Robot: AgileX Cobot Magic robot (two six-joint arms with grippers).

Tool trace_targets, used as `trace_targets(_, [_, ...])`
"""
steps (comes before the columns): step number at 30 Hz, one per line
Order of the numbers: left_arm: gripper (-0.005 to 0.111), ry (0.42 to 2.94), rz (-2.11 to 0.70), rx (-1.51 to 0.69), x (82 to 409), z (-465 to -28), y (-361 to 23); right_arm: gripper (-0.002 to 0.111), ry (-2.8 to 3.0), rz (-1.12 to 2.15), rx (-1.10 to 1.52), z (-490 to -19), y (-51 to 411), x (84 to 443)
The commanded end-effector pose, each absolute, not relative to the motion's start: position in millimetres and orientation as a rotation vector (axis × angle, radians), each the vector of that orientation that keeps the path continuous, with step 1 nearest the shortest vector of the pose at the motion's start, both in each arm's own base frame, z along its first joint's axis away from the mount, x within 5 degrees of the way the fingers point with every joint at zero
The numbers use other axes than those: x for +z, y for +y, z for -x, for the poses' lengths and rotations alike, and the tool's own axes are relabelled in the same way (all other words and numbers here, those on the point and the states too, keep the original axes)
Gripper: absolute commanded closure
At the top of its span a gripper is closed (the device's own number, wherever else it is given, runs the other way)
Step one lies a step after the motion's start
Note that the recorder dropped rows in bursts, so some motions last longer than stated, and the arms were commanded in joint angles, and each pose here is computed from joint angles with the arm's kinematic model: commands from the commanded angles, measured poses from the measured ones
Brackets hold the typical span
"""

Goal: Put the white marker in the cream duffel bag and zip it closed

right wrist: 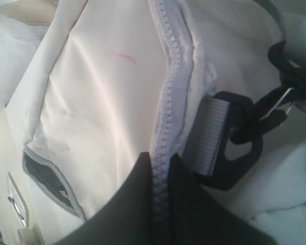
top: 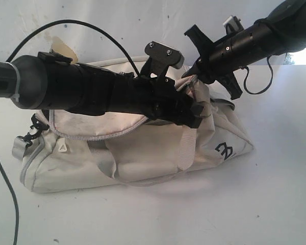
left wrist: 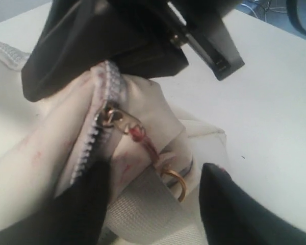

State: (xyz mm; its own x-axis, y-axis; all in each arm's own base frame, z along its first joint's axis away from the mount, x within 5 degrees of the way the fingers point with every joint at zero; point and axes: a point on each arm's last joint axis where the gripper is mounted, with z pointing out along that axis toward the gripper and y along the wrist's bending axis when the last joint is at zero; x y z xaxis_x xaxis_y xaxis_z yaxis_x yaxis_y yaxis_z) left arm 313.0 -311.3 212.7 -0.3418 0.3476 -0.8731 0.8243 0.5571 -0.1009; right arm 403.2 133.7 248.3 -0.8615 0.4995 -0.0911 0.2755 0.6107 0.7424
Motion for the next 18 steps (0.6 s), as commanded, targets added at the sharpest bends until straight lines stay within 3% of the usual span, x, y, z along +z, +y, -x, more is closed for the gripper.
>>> trace_targets(1, [0.050,1.948,-0.890,-0.708,216,-314,-311,0.108,2.539,-0.647,1.140,-403,135,250])
trace_targets(10, [0.050,1.931,-0.920,-0.801,218,-308,-315,0.108,2.589,-0.665,1.171,-399,137,249])
trace_targets(18, [0.050,1.999,-0.801,-0.660,214,-319,-306,0.108,2.585,-0.652,1.158,-400,136,249])
